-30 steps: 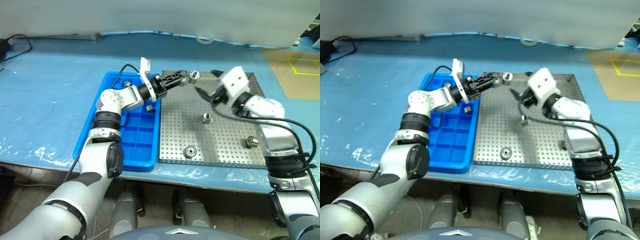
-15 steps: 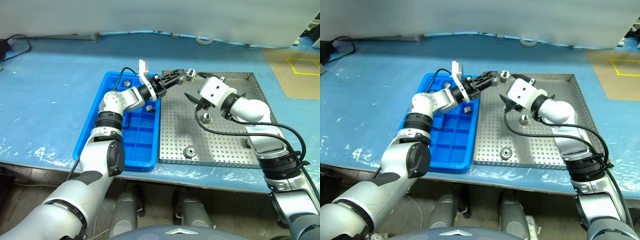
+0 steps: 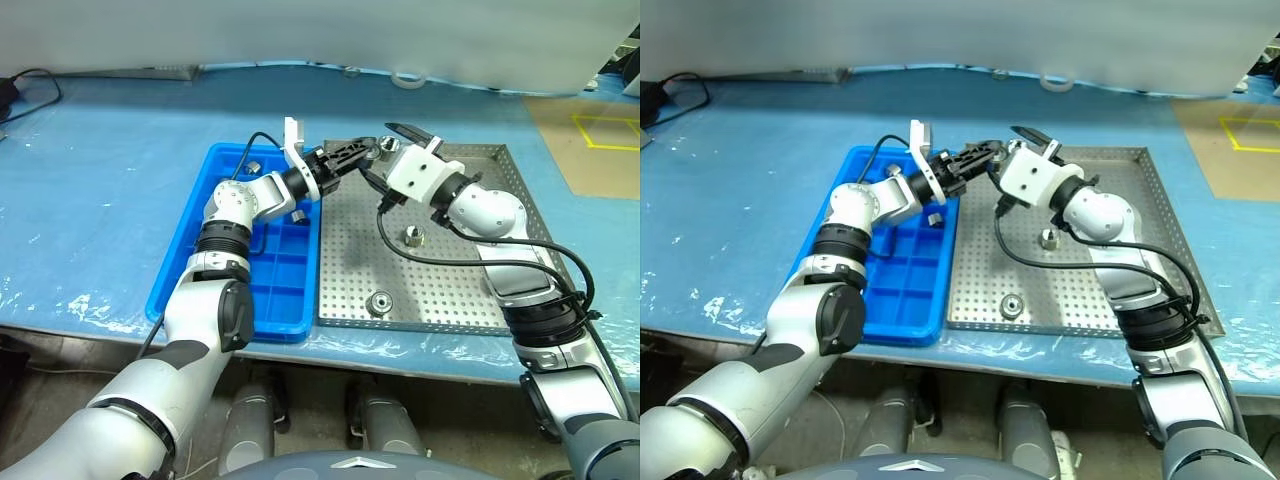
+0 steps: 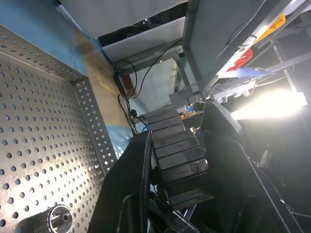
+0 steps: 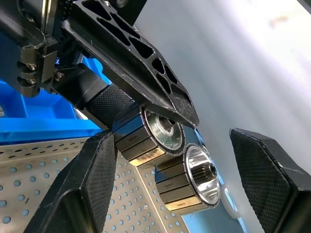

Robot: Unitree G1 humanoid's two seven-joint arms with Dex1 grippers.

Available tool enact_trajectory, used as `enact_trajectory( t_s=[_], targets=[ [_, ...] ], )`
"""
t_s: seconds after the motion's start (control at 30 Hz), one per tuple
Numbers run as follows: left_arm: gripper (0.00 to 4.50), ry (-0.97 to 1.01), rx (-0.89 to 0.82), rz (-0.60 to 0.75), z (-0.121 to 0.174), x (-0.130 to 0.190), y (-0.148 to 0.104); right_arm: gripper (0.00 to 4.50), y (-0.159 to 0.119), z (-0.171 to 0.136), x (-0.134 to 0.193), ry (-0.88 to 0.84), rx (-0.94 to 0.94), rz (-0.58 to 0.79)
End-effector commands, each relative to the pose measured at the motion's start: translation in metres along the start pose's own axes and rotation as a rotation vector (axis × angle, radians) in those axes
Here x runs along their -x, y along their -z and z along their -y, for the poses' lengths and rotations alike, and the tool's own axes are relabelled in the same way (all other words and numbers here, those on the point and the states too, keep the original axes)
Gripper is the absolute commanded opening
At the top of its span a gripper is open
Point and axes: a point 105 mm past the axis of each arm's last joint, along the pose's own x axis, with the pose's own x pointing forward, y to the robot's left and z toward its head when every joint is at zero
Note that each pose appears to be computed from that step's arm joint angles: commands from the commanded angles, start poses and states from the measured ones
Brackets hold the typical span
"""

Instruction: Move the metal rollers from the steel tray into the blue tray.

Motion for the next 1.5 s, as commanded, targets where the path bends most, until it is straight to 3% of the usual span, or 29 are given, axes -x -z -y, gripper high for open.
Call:
enact_trajectory(
  t_s=[0.03,0.1,0.27,0.53,0.67,0.83,1.07,1.4,1.5],
  targets=[
    [1.32,0.039,-0.016,-0.018,0.012,-0.006,0.000,3.60,-0.010,0.016,0.000,0.065,0.054,0.036],
    [1.32,0.037,-0.016,-0.018,0.012,-0.006,0.000,3.19,-0.008,0.014,0.000,0.061,0.071,0.030],
    [1.32,0.036,-0.018,-0.021,0.011,-0.007,0.001,1.68,-0.004,0.016,-0.001,0.076,0.093,0.015],
    [1.32,0.029,-0.020,-0.028,0.010,-0.007,0.003,1.68,0.007,0.011,0.000,0.076,0.088,-0.013],
    [1.32,0.025,-0.023,-0.029,0.009,-0.007,0.003,1.68,0.009,0.016,0.000,0.107,0.174,-0.028],
    [1.32,0.020,-0.028,-0.030,0.008,-0.007,0.003,1.68,-0.006,0.042,0.002,0.238,0.057,0.051],
    [1.32,0.013,-0.031,-0.028,0.007,-0.005,0.004,3.83,-0.008,0.038,-0.002,0.191,-0.107,0.063],
    [1.32,0.003,-0.035,-0.035,0.005,-0.005,0.006,3.83,0.008,0.025,0.003,0.148,-0.107,0.013],
    [1.32,0.000,-0.037,-0.034,0.005,-0.005,0.006,3.83,0.008,0.026,0.009,0.152,0.068,0.004]
  ],
)
